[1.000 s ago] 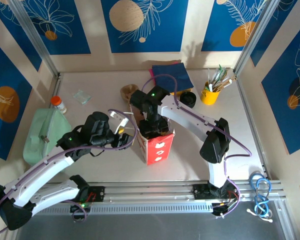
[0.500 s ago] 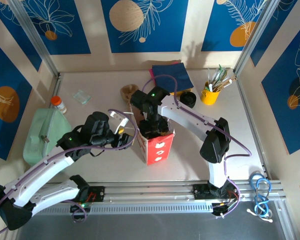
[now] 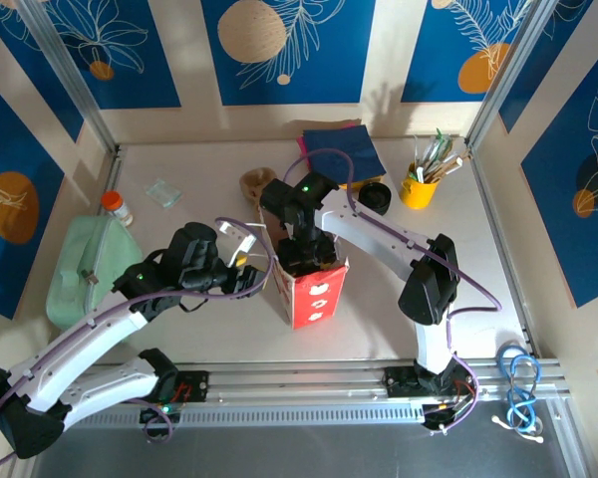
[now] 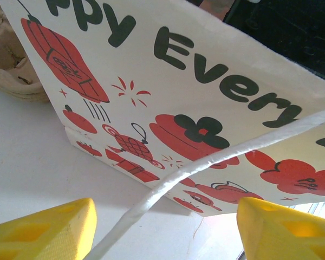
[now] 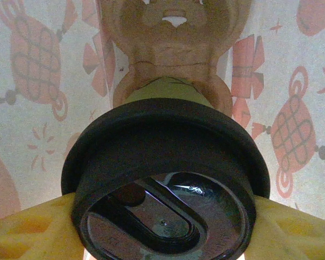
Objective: Pack the takeout coffee
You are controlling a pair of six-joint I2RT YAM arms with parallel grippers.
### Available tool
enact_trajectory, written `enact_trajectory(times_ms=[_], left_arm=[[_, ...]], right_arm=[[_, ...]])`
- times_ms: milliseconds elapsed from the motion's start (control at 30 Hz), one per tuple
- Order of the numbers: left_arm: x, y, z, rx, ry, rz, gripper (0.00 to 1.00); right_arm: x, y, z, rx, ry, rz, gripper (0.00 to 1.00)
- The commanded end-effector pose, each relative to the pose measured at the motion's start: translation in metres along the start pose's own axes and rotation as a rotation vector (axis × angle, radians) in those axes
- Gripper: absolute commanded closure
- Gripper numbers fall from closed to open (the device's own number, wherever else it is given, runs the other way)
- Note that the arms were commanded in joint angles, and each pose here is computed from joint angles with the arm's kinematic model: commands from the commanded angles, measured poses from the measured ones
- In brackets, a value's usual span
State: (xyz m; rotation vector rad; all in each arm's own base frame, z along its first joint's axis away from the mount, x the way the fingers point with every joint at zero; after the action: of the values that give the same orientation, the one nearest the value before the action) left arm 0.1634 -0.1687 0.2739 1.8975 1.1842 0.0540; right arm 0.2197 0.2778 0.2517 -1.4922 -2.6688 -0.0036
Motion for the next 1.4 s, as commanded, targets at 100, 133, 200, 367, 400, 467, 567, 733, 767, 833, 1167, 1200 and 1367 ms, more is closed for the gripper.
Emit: enact_trajectory(times_ms=[100, 133, 200, 367, 400, 467, 567, 733, 767, 833, 1167, 1200, 1367], left_arm=[[-0.001, -0.002, 0.001, 0.020, 0.008, 0.006, 0.31], [-0.001, -0.002, 0.001, 0.021, 0.009, 0.009, 0.31], [0.000, -0.003, 0.001, 0.022, 0.011, 0.007, 0.31], [0.000, -0.003, 0.002, 0.023, 0.013, 0.007, 0.31], [0.000, -0.003, 0.001, 0.022, 0.012, 0.008, 0.31], [0.000, -0.003, 0.002, 0.023, 0.013, 0.008, 0.31], [0.000, -0.003, 0.002, 0.021, 0.012, 0.007, 0.31], [0.000, -0.004, 0.001, 0.023, 0.012, 0.006, 0.31], [0.000, -0.004, 0.001, 0.022, 0.012, 0.004, 0.31], [0.000, -0.004, 0.000, 0.019, 0.013, 0.005, 0.31], [0.000, -0.005, -0.001, 0.017, 0.010, 0.002, 0.31], [0.000, -0.005, -0.001, 0.017, 0.011, 0.000, 0.31], [0.001, -0.005, -0.001, 0.019, 0.011, 0.000, 0.31]], right_arm=[[-0.001, -0.006, -0.001, 0.032, 0.022, -0.007, 0.50], [-0.001, -0.007, -0.001, 0.037, 0.021, -0.005, 0.50], [-0.001, -0.009, -0.003, 0.042, 0.022, 0.001, 0.49], [0.000, -0.013, -0.005, 0.064, 0.020, -0.001, 0.50], [0.001, -0.014, -0.006, 0.068, 0.019, -0.003, 0.50], [0.002, -0.015, -0.007, 0.066, 0.019, -0.005, 0.50], [0.002, -0.016, -0.007, 0.069, 0.021, -0.005, 0.50], [0.003, -0.014, -0.002, 0.066, 0.025, -0.002, 0.50], [0.003, -0.014, -0.001, 0.064, 0.029, 0.000, 0.50], [0.003, -0.013, 0.002, 0.065, 0.032, 0.001, 0.50], [0.001, -0.010, 0.012, 0.066, 0.031, 0.001, 0.49], [0.000, -0.009, 0.013, 0.066, 0.029, 0.000, 0.50], [0.000, -0.008, 0.016, 0.065, 0.033, 0.003, 0.50]])
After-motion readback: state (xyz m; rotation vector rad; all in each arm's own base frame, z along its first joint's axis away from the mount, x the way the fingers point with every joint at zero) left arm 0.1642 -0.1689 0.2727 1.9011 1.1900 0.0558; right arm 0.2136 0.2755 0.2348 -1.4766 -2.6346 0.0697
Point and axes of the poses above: each hand's point on the last joint's axis, 136 mm out from that joint toward the fingers, its own z axis out along the fingers, its own x axis along the line the jaws close on, y = z × x, the point moved 8 cm from there along -z, back along the fingers, and after that the axes turned 12 degrees about -z, right-handed, at the moved point
